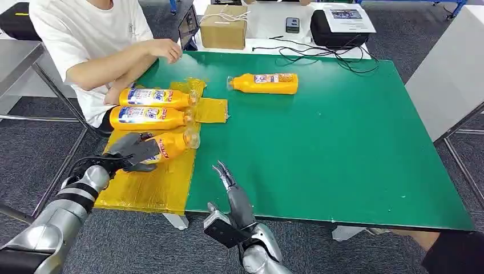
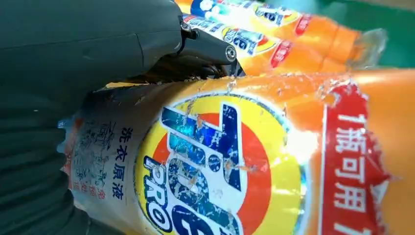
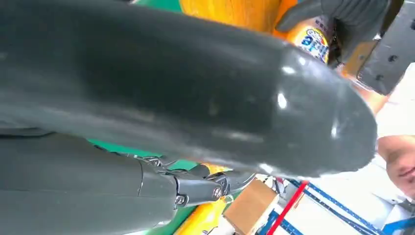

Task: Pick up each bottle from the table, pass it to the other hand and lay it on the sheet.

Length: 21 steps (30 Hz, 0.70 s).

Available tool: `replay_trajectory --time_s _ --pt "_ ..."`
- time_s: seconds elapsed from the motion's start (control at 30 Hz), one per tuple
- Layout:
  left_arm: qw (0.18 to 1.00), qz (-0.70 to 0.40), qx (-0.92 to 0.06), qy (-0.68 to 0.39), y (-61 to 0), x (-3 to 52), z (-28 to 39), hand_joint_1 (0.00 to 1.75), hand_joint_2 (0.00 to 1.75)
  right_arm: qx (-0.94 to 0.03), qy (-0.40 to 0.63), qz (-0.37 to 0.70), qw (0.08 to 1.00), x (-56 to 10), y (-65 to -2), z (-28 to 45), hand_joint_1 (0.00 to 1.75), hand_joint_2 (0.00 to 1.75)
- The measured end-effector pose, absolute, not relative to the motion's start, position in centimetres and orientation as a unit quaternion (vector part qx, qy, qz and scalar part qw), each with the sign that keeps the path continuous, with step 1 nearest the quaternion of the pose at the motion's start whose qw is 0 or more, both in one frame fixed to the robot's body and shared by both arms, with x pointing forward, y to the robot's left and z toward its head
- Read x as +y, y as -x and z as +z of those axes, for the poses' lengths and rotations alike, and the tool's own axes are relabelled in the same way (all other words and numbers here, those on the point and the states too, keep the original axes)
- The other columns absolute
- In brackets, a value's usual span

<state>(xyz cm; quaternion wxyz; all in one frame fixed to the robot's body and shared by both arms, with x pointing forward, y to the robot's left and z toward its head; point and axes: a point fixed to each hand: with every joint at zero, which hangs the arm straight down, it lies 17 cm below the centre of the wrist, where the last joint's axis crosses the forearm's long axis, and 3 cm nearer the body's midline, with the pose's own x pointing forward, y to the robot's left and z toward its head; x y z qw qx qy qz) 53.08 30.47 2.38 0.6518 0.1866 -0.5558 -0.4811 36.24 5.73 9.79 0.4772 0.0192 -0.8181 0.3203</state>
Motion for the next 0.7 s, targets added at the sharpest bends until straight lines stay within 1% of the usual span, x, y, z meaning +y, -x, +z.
replay_trajectory --time_s 0.23,0.4,0.43,0.47,0.5,0.57,0.7 --pt "0.656 -0.489 -0.543 -0.189 -53.4 31.0 2.1 1.75 1.75 -0.817 -0.021 0.321 0.478 5.8 -36.2 9.7 0.0 0.0" --pt "0.662 -0.535 -0.486 -0.199 -53.5 31.5 1.2 1.75 1.75 -0.816 -0.036 0.319 0.48 6.2 -36.2 9.9 0.0 0.0" --pt "0.662 -0.543 -0.476 -0.199 -53.6 31.6 1.2 1.55 1.75 -0.816 -0.039 0.318 0.48 6.2 -36.3 9.9 0.0 0.0" --pt "0.662 -0.552 -0.465 -0.199 -53.7 31.6 1.1 0.91 1.75 -0.816 -0.042 0.317 0.481 6.3 -36.3 10.0 0.0 0.0" --pt "0.662 -0.56 -0.457 -0.198 -53.6 31.5 0.9 0.19 1.75 -0.816 -0.043 0.317 0.481 6.3 -36.3 10.0 0.0 0.0" --pt "0.664 -0.573 -0.443 -0.185 -53.3 31.0 0.6 0.0 1.75 -0.816 -0.044 0.317 0.481 6.4 -36.4 10.0 0.0 0.0" --pt "0.683 -0.569 -0.44 -0.124 -52.3 29.0 0.1 0.0 1.75 -0.817 -0.048 0.316 0.481 6.6 -36.4 10.1 0.0 0.0"
